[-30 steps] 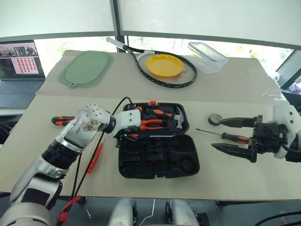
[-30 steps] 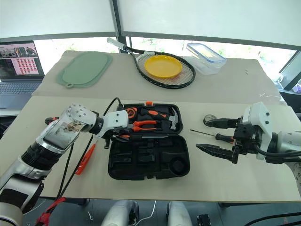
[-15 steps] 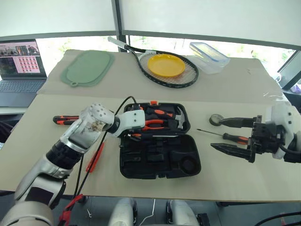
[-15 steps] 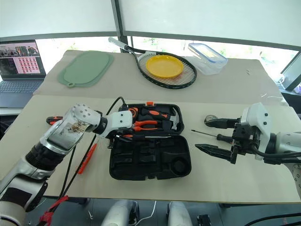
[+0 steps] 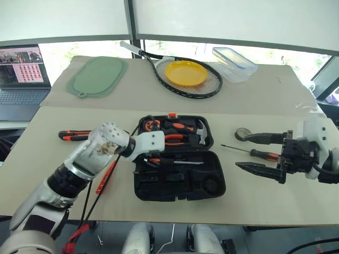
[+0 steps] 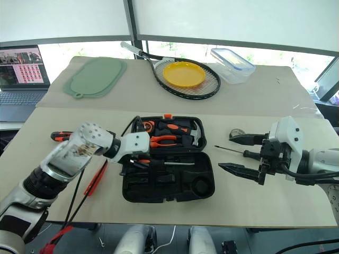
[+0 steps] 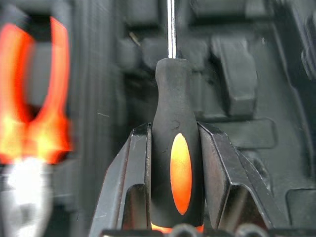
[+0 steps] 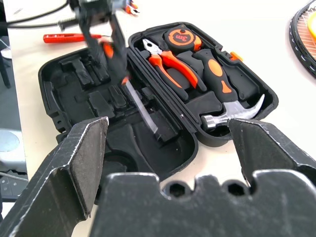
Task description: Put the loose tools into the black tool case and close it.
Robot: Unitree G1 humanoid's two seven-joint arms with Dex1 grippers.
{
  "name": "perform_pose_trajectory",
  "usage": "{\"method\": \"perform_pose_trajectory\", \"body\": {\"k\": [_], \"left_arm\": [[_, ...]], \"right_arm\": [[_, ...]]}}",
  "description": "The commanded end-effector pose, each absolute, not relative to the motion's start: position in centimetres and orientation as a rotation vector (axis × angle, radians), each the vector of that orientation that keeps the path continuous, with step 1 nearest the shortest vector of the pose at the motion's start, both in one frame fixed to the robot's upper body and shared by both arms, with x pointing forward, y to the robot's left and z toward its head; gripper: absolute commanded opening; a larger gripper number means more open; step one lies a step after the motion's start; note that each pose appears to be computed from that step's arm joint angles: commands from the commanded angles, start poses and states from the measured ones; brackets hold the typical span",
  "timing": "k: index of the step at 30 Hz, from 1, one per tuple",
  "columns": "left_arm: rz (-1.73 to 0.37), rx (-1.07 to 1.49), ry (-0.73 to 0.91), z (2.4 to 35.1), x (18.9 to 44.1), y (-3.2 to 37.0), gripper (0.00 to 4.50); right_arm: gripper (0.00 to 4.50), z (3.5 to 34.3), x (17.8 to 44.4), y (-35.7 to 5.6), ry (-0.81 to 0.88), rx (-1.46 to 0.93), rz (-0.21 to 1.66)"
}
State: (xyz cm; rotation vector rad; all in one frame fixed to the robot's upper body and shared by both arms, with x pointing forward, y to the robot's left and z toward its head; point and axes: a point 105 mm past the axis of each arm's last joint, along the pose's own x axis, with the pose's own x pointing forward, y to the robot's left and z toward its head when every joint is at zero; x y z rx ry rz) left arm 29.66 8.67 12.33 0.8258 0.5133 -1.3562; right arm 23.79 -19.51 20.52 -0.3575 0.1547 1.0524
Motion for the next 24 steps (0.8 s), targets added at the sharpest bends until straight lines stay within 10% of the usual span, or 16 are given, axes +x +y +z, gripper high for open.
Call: {"method": "perform_pose_trajectory", "body": {"k": [1,24], "left_arm": [[-1.271,0.873,0.504,12.6,31.1,9.4,0.88],[-1.282,0.837,0.498,13.2,31.2,9.2,0.88]], "right_arm": [[4.5,21.5,23.5,-19.2,0.112,-0.367,1.056],[4.5,21.3,23.2,-19.4,0.114,-0.356,1.044]]}}
